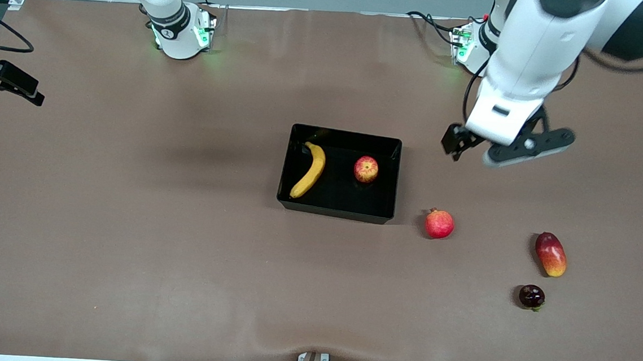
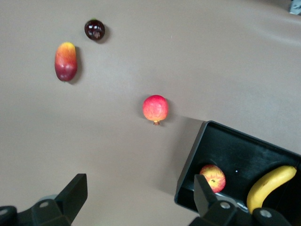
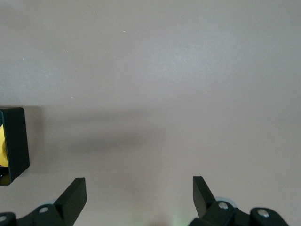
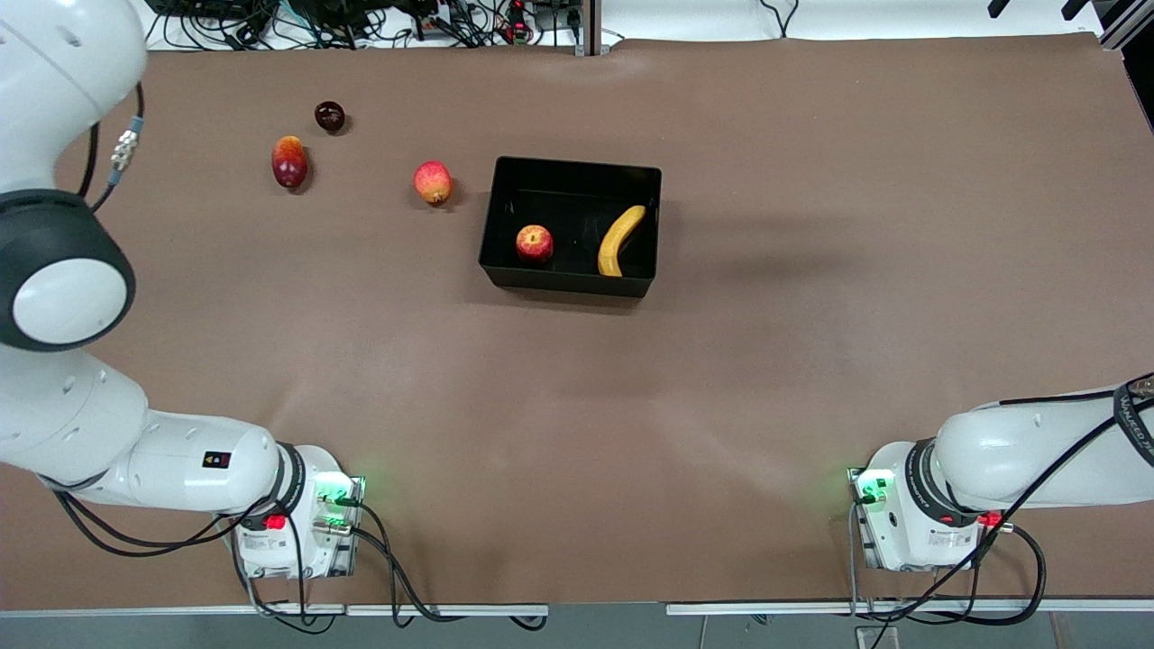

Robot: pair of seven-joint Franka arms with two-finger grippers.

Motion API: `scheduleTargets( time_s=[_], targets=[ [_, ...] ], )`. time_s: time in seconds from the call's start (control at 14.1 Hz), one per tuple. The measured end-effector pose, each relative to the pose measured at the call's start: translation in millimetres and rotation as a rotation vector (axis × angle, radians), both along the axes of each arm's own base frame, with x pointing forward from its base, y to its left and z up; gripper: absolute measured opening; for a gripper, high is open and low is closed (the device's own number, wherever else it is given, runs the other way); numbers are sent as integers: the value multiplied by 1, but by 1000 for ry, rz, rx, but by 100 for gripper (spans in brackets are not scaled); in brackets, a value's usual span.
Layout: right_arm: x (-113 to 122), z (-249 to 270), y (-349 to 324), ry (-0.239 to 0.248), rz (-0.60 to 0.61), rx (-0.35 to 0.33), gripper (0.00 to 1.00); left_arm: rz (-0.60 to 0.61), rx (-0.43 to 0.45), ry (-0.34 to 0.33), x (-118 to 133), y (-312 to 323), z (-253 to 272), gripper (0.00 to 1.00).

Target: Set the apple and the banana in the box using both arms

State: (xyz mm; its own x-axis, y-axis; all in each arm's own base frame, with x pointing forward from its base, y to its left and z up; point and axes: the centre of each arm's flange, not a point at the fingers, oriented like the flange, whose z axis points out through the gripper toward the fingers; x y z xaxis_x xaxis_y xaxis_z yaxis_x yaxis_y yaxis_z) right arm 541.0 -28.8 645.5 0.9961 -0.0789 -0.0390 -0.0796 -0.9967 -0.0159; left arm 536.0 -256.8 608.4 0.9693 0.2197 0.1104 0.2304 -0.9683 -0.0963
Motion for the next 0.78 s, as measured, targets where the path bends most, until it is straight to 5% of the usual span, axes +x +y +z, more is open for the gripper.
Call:
scheduleTargets(
  time_s=[0.43, 0.78],
  targets=[
    [0, -1, 1, 1, 1, 0, 100, -74, 3, 16, 10, 8, -13, 100],
    [1, -1, 1, 2, 2, 0, 100, -99, 14, 6, 45, 50, -34, 100]
  ],
)
